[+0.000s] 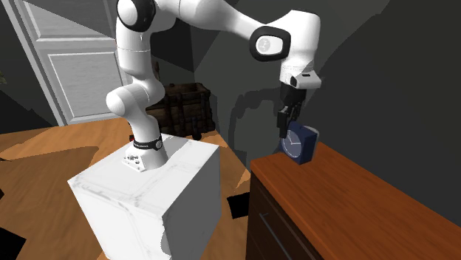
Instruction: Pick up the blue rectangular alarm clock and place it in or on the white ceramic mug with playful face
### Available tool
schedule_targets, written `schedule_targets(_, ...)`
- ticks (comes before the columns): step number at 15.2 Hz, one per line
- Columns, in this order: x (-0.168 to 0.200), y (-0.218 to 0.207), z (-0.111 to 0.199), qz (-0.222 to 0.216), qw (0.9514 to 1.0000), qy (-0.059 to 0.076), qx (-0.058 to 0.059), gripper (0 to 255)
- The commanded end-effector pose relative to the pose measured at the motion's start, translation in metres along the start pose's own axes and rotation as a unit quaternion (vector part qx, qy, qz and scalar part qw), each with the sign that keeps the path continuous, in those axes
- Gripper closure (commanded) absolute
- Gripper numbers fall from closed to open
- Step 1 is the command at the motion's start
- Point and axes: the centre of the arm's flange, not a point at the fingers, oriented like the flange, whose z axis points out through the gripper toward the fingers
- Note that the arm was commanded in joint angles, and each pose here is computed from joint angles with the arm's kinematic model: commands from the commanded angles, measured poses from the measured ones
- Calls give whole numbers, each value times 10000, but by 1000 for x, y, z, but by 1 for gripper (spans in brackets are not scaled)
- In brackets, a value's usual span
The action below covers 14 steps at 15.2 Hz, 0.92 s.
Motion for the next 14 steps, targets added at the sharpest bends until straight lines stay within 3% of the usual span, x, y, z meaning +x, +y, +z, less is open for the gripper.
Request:
schedule_targets(1,0,1,-11,0,10000,-1,-1,255)
schedule_targets(14,0,0,-77,0,10000,-1,-1,255)
